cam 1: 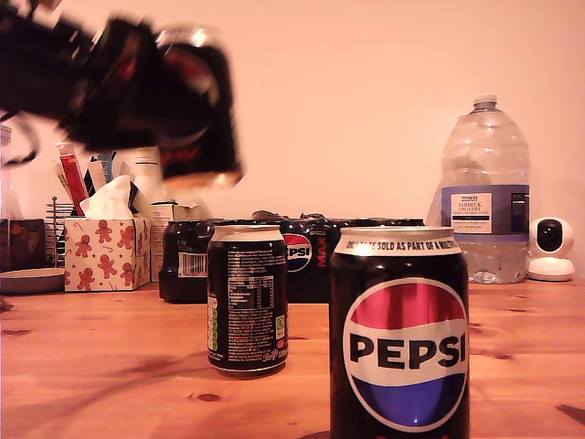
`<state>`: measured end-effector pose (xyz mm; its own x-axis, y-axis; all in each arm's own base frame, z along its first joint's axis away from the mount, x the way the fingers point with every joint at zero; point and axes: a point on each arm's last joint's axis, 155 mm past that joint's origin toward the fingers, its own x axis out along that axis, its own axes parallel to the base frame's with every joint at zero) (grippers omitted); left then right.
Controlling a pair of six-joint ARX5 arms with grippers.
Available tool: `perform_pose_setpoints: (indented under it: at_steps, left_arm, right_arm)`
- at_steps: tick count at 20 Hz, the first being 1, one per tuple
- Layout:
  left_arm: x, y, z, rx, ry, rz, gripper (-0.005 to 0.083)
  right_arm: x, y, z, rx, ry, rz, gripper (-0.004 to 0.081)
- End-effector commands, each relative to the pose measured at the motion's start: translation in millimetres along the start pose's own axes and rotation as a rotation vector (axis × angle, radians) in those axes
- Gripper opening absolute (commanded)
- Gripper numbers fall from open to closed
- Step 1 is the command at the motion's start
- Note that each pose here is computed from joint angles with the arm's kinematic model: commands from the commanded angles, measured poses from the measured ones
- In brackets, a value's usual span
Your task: Stack up the Pepsi cans on top of each other
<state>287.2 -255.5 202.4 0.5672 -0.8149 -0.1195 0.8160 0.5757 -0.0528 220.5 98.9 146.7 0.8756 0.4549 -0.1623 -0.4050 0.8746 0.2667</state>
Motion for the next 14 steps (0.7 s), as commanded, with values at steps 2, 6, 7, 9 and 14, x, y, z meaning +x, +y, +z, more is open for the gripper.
perform_pose_setpoints:
  at_steps: [2,6,7,9,14]
  left_arm:
    - [0,-6,31,0.038,-0.085,-0.012,0.0427]
    - [8,-4,27,0.032,-0.068,-0.011,0.0427]
    - [11,-3,27,0.03,-0.065,-0.012,0.0427]
    - [17,0,26,0.028,-0.056,-0.012,0.0427]
    - [29,2,10,0.015,-0.013,-0.018,0.0427]
  right_arm:
    - [-1,2,5,-0.004,-0.016,0.007,-0.0011]
    - [-1,2,5,-0.004,-0.016,0.007,-0.0011]
    - [-1,2,5,-0.004,-0.016,0.007,-0.0011]
    - [-1,2,5,-0.004,-0.016,0.007,-0.0011]
    - [-1,2,5,-0.004,-0.016,0.007,-0.0011]
